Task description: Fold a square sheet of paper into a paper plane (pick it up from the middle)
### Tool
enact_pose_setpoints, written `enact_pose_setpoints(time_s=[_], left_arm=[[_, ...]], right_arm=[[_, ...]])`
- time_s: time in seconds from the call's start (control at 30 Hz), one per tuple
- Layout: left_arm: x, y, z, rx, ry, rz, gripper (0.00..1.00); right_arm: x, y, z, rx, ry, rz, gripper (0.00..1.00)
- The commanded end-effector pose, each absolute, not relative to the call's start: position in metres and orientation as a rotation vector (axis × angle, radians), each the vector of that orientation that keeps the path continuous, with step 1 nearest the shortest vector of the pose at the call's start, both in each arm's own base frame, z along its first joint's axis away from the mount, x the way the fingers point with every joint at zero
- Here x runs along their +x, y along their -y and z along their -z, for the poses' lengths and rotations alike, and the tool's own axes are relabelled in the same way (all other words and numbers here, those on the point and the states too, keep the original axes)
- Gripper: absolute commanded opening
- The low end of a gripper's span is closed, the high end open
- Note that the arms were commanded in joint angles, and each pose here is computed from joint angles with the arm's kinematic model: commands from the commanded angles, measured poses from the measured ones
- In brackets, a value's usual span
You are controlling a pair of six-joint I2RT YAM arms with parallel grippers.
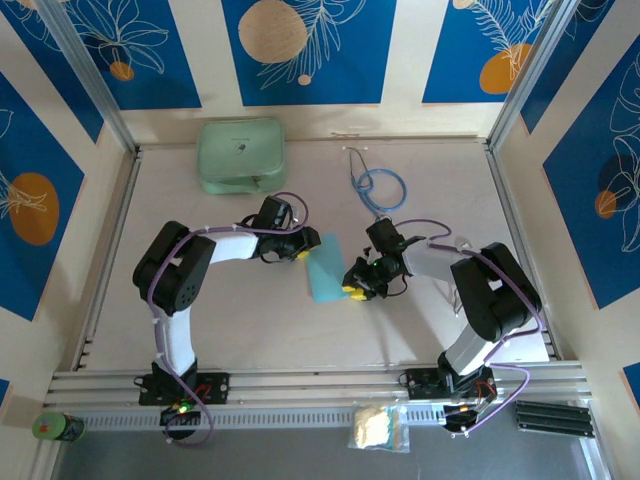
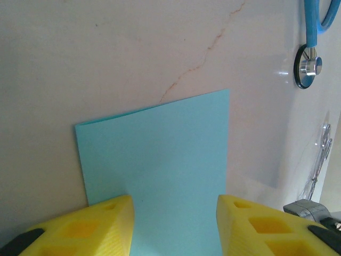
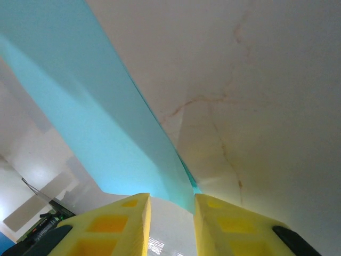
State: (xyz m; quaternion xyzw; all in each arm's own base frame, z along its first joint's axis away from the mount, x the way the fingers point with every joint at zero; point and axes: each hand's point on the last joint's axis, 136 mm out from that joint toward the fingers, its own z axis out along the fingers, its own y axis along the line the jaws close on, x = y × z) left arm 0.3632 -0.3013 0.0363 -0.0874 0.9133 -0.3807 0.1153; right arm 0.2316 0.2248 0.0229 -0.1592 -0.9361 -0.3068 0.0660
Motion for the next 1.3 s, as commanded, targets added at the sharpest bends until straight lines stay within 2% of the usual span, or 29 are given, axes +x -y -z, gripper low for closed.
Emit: enact_pose_setpoints(time_s=[0.0, 0.9, 1.27], left_arm=[[0.356, 0.297, -0.017, -0.282, -2.738, 1.065, 0.46], [0.358, 0.3, -0.024, -0.274, -2.719, 1.089, 0.45], [0.366, 0.309, -0.077, -0.173, -2.588, 1.179, 0.48]], right_arm=[[0.235, -0.231, -0.03, -0.439, 2.827, 0.973, 0.28], [0.244, -0.235, -0.027, -0.444, 2.833, 1.022, 0.17], [0.239, -0.228, -0.034, -0.459, 2.831, 1.019, 0.03]])
